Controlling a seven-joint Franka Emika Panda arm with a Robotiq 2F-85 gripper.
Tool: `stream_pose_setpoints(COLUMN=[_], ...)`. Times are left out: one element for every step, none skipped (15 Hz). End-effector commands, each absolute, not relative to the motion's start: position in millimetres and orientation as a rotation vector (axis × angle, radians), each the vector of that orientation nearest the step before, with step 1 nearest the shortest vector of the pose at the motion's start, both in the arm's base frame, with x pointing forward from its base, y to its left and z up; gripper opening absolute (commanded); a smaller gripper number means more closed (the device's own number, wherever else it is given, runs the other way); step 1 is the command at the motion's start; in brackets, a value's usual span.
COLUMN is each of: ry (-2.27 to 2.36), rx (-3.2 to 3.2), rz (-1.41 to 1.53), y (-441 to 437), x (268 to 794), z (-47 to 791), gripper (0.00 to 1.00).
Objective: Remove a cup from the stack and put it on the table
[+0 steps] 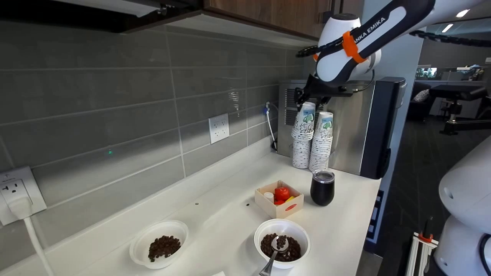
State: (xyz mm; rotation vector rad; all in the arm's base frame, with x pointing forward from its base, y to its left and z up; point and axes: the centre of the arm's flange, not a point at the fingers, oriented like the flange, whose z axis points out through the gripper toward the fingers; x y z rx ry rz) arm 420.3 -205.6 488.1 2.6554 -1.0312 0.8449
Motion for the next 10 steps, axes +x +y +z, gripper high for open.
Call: stream_pose_setpoints(ry=[-1.103,-1.115,-1.124,-1.131,-1.122,-1.12,-1.115,-1.112,-1.109,-1.101], rx=[2.705,2.713,2.718,2.72,2.708,2.706,2.705,2.706,2.704,2.696], rz=[0.85,0.831,0.817,0.803,0.801,0.797,0.797,0.791,0.793,0.795], y=[-213,-213,-213,-212,-209,-207,-203,-199,-196,-192], x=[445,450,455,459,463,467,470,474,478,481], z=[445,432,419,408,396,386,376,367,359,352], gripper=[0.44,0.44,0.44,0.44,0.44,0.44,0.44,0.44,0.44,0.44])
